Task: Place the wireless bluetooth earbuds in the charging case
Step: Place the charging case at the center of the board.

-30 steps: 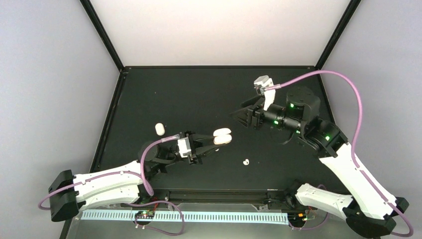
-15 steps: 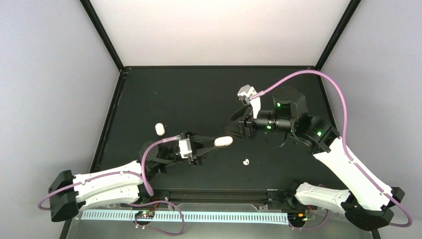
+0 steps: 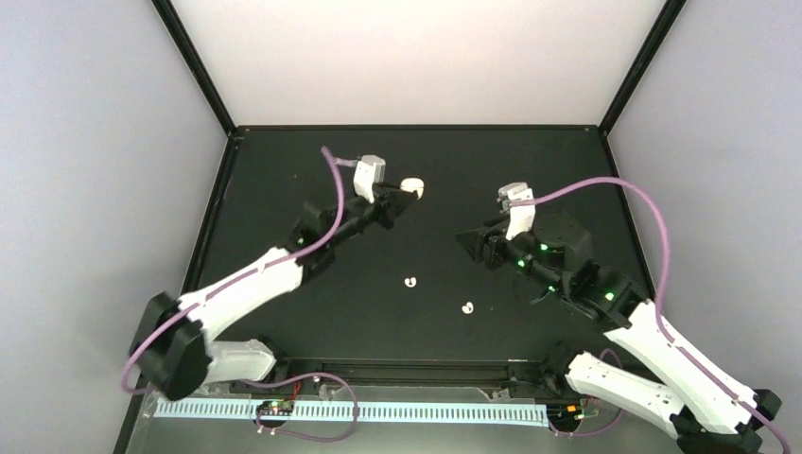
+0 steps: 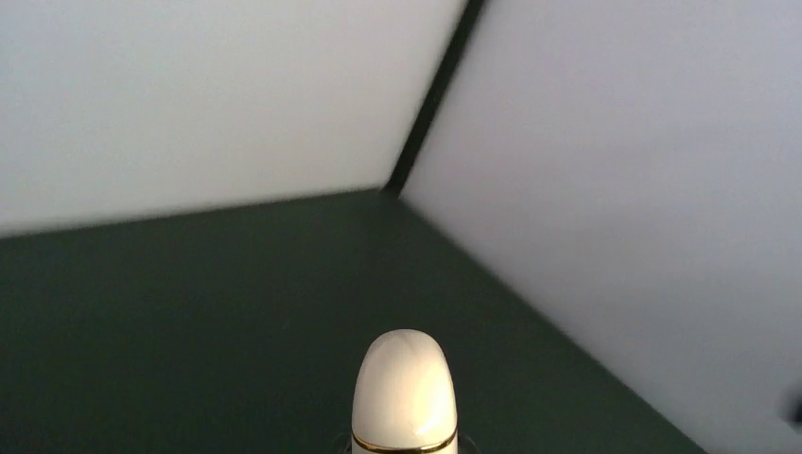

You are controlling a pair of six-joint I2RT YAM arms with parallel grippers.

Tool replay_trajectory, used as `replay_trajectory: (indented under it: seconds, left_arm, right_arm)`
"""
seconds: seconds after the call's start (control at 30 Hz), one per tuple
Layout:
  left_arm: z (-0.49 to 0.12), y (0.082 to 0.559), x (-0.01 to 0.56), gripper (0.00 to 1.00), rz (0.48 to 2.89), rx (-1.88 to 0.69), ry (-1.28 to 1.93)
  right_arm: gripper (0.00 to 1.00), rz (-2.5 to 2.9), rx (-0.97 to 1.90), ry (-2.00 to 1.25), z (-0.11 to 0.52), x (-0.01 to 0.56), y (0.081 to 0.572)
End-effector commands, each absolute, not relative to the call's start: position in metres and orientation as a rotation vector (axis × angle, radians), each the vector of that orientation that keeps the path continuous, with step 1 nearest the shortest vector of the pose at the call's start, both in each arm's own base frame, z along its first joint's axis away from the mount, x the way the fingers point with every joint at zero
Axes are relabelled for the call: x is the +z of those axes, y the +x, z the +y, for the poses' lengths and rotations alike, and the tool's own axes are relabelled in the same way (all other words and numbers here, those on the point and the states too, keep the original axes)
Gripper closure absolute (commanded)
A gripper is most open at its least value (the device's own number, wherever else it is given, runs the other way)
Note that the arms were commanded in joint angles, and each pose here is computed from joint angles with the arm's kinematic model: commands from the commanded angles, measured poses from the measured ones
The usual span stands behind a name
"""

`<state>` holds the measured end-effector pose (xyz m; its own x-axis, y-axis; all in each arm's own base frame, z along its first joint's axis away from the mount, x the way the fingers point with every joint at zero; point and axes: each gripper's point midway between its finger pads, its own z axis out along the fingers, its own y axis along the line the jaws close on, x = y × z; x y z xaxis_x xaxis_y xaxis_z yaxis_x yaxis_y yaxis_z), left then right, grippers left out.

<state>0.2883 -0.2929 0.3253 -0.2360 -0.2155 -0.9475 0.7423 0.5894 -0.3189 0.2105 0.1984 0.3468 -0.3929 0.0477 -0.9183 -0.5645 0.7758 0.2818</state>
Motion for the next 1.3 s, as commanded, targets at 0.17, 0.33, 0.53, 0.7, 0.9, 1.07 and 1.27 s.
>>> replay_trajectory:
  seconds: [0.17, 0.33, 0.53, 0.7, 0.9, 1.07, 1.27]
  left_arm:
    - [-0.292, 0.397, 0.158, 0.98, 2.282, -0.927, 0.145]
    - [-0.275, 0.429, 0.088, 0.98, 2.485, -0.844, 0.005]
    - [-0.263, 0.437, 0.052, 0.98, 2.573, -0.796, -0.051]
    - [-0.26, 0.441, 0.035, 0.94, 2.636, -0.742, -0.061]
    - [-0.249, 0.438, 0.021, 0.6, 2.698, -0.662, -0.064]
    - [-0.226, 0.432, 0.029, 0.4, 2.697, -0.567, -0.075]
    - [-0.168, 0.422, 0.069, 0.02, 2.611, -0.408, -0.185]
  right_arm:
    - [0.32, 2.018, 0.58, -0.269, 0.195, 0.272, 0.234]
    - [0.28, 2.04, 0.525, -0.283, 0.192, 0.263, 0.237]
    - [0.24, 2.039, 0.518, -0.297, 0.192, 0.265, 0.236]
    - [0.24, 2.022, 0.524, -0.306, 0.192, 0.273, 0.236]
    - [0.23, 2.001, 0.497, -0.318, 0.188, 0.286, 0.236]
    - [0.23, 1.98, 0.5, -0.317, 0.185, 0.293, 0.233]
    - [0.21, 1.977, 0.528, -0.323, 0.189, 0.294, 0.233]
